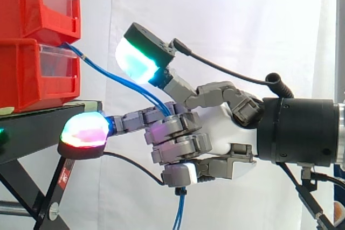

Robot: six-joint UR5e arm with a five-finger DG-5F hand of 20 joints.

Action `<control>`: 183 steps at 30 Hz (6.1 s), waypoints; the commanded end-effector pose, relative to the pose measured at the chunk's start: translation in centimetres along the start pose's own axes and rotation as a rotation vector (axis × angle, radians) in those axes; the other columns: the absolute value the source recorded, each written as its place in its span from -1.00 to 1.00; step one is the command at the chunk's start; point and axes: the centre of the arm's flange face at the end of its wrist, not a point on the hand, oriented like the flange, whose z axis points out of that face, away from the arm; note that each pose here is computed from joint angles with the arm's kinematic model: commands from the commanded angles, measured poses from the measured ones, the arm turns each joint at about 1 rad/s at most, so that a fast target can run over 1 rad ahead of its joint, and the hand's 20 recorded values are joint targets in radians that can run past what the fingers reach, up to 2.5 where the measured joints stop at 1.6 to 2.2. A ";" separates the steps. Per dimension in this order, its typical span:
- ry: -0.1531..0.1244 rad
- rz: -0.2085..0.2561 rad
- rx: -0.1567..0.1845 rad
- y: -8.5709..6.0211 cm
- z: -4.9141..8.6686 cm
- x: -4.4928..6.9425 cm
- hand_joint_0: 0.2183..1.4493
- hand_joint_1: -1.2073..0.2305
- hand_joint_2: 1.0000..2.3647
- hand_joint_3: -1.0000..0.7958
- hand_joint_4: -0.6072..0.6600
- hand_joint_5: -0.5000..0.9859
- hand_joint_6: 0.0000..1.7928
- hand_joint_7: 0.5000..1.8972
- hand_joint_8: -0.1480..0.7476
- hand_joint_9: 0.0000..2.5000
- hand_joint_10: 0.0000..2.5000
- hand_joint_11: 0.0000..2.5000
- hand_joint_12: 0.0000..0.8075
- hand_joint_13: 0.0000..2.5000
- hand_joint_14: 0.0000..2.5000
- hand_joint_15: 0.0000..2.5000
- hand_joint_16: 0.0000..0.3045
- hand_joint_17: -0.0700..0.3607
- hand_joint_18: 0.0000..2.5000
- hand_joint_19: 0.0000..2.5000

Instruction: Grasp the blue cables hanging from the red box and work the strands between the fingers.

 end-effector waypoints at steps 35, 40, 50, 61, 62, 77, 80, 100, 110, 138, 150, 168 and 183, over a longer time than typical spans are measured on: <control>0.000 0.000 0.000 0.0 0.0 0.0 -0.11 -0.09 -1.00 -1.00 0.43 -0.04 -0.98 -0.19 0.29 -0.23 1.00 1.00 0.25 0.06 1.00 0.38 -0.60 -0.04 0.35 -0.35; 0.000 -0.002 0.000 0.0 0.0 0.0 -0.10 -0.09 -1.00 -1.00 0.43 -0.05 -0.98 -0.19 0.29 -0.23 1.00 1.00 0.25 0.06 1.00 0.38 -0.61 -0.05 0.34 -0.35; -0.001 -0.002 0.000 0.0 0.0 0.0 -0.10 -0.09 -1.00 -1.00 0.43 -0.06 -0.98 -0.19 0.29 -0.23 1.00 1.00 0.26 0.06 1.00 0.37 -0.61 -0.05 0.34 -0.37; -0.001 0.000 0.000 0.0 0.0 0.0 -0.10 -0.08 -1.00 -1.00 0.42 -0.06 -0.98 -0.20 0.30 -0.23 1.00 1.00 0.25 0.05 1.00 0.37 -0.61 -0.06 0.33 -0.35; -0.001 -0.002 0.000 0.0 0.0 0.0 -0.10 -0.08 -1.00 -1.00 0.43 -0.06 -0.98 -0.20 0.30 -0.23 1.00 1.00 0.25 0.05 1.00 0.37 -0.61 -0.06 0.33 -0.35; -0.001 0.000 0.000 0.0 0.0 0.0 -0.10 -0.08 -1.00 -1.00 0.43 -0.07 -0.98 -0.21 0.29 -0.23 1.00 1.00 0.23 0.04 1.00 0.34 -0.62 -0.07 0.33 -0.33; 0.000 0.000 0.000 0.0 0.0 0.0 -0.10 -0.08 -1.00 -1.00 0.43 -0.07 -0.98 -0.22 0.27 -0.24 1.00 1.00 0.22 0.04 1.00 0.34 -0.62 -0.08 0.32 -0.34; -0.001 0.000 0.000 0.0 0.0 0.0 -0.09 -0.08 -1.00 -1.00 0.44 -0.08 -0.98 -0.22 0.28 -0.24 1.00 1.00 0.20 0.03 1.00 0.36 -0.63 -0.08 0.32 -0.32; -0.001 0.000 0.000 0.0 0.0 0.0 -0.09 -0.08 -1.00 -1.00 0.43 -0.08 -0.98 -0.23 0.28 -0.24 1.00 1.00 0.20 0.03 1.00 0.35 -0.64 -0.10 0.32 -0.31; -0.001 0.000 0.000 0.0 0.0 0.0 -0.09 -0.07 -1.00 -1.00 0.43 -0.11 -0.98 -0.26 0.28 -0.24 1.00 1.00 0.18 0.03 1.00 0.32 -0.64 -0.10 0.33 -0.28; -0.001 -0.002 0.000 0.0 0.0 0.0 -0.09 -0.07 -1.00 -1.00 0.44 -0.11 -0.98 -0.27 0.27 -0.24 1.00 1.00 0.18 0.03 1.00 0.32 -0.64 -0.10 0.33 -0.27; -0.001 0.001 -0.001 0.1 0.0 0.0 -0.09 -0.07 -1.00 -1.00 0.43 -0.12 -0.98 -0.27 0.27 -0.24 1.00 1.00 0.18 0.03 1.00 0.34 -0.64 -0.11 0.33 -0.25; -0.001 0.000 0.000 0.0 0.0 0.0 -0.09 -0.07 -1.00 -1.00 0.44 -0.12 -0.98 -0.29 0.27 -0.24 1.00 1.00 0.18 0.03 1.00 0.32 -0.64 -0.10 0.33 -0.24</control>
